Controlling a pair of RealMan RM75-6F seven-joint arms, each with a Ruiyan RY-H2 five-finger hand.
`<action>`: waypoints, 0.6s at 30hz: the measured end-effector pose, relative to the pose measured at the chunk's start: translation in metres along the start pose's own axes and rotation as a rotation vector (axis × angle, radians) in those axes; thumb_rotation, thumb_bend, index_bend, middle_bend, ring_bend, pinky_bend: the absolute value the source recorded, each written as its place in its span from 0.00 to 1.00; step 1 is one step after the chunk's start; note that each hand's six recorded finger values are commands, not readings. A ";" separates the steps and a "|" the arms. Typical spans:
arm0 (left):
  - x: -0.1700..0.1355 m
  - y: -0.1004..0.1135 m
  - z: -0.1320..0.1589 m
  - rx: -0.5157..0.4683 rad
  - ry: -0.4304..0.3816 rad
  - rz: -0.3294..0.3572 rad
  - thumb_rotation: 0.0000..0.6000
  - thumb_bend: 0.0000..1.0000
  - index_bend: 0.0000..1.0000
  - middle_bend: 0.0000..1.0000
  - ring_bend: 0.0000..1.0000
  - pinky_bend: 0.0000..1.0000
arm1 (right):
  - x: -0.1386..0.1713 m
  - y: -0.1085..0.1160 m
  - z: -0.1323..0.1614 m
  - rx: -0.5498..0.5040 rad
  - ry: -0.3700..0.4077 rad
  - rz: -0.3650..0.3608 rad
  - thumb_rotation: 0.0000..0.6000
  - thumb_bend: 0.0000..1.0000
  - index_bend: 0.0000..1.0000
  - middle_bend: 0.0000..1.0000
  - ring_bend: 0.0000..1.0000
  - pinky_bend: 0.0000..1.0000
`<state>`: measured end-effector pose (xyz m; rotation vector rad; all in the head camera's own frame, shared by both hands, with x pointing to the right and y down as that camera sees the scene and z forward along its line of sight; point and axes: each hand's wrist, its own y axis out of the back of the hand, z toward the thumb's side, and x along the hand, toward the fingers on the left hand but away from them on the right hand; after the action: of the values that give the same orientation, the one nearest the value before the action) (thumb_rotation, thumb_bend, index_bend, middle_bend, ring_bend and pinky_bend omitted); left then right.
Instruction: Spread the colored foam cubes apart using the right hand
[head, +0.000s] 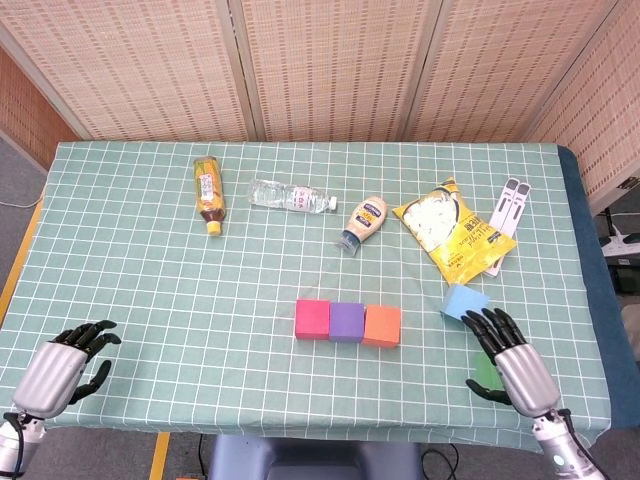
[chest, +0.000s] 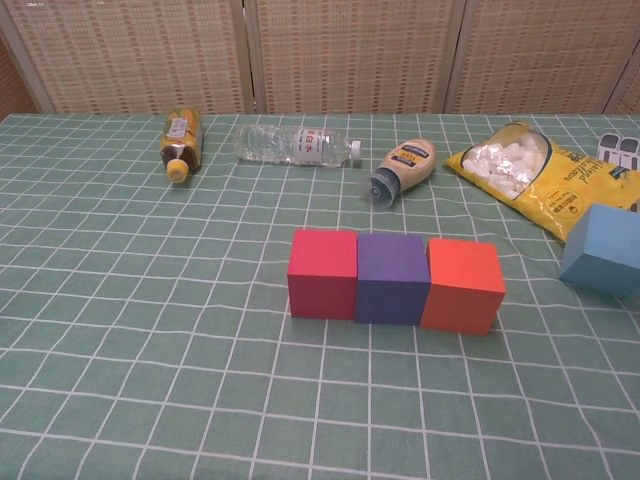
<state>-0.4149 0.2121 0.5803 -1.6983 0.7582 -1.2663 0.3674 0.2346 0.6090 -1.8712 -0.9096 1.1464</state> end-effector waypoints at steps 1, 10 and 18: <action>0.000 0.000 0.000 0.000 0.000 0.000 1.00 0.47 0.38 0.25 0.29 0.45 | -0.008 -0.002 0.005 -0.007 0.020 0.007 1.00 0.06 0.05 0.08 0.00 0.00; 0.000 0.000 0.000 -0.008 -0.003 -0.002 1.00 0.47 0.38 0.25 0.29 0.45 | -0.063 -0.036 0.038 -0.041 0.096 0.148 1.00 0.06 0.09 0.13 0.00 0.00; -0.001 0.000 0.002 -0.008 -0.014 0.000 1.00 0.47 0.39 0.25 0.29 0.45 | -0.093 -0.056 0.065 -0.018 0.125 0.147 1.00 0.06 0.13 0.16 0.00 0.00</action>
<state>-0.4134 0.2136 0.5791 -1.7123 0.7556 -1.2517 0.2656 0.1966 0.6726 -2.0269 -0.7254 1.0966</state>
